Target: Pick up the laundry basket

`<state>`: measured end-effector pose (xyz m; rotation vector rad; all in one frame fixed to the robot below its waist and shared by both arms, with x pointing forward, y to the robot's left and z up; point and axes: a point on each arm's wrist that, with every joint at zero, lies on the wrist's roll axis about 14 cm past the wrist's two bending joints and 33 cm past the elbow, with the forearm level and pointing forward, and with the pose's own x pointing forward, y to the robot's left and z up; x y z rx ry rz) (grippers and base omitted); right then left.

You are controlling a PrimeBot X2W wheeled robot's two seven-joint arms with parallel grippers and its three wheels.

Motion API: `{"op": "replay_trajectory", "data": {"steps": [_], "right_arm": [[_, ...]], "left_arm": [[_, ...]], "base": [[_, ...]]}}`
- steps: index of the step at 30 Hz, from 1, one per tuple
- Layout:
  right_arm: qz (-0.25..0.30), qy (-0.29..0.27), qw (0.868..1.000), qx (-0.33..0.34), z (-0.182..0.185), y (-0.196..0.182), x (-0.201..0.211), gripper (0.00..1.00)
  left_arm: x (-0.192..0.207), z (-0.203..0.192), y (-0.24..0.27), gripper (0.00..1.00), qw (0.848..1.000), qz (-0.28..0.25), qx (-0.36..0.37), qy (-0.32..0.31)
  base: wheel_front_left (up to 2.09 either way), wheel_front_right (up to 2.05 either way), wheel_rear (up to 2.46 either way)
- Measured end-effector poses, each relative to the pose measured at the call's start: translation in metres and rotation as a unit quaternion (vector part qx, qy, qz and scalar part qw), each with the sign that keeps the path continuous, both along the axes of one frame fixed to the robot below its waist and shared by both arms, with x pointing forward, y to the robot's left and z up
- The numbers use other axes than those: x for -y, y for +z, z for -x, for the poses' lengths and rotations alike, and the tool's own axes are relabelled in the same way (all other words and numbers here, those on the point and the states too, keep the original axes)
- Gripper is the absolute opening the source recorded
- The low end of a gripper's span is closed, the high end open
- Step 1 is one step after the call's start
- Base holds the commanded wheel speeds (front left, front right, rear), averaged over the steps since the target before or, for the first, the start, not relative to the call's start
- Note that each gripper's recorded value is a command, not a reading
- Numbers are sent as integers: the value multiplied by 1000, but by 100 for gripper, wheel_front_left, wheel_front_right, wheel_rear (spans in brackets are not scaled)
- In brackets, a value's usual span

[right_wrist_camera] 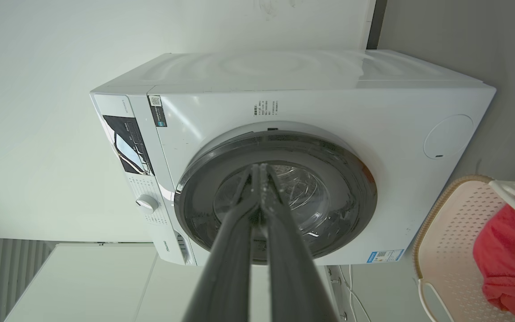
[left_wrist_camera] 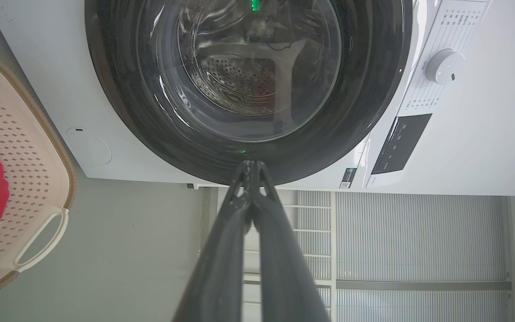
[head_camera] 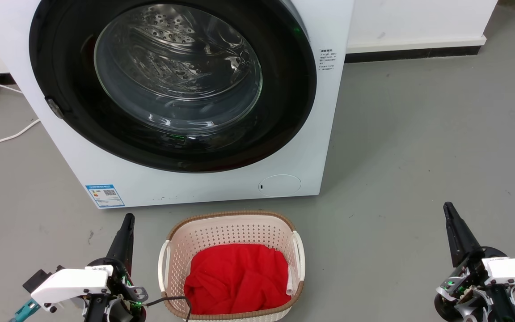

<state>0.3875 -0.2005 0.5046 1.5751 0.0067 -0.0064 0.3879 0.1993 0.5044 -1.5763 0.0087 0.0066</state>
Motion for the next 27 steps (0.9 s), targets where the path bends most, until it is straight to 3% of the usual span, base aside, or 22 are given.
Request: {"op": "replay_trajectory", "data": {"steps": [22,23,27], "right_arm": [[0,0,1000,0,0,0,0,0],[-1,0,1000,-4,1,-3,0,100],[-4,-3,999,-36,11,-24,0,100]], "left_arm": [[0,0,0,0,1000,0,0,0],[0,1,-3,100,1000,1,-4,0],[2,11,-23,100,999,4,-35,1]], "base": [[0,0,0],[0,0,0],[0,0,0]]}}
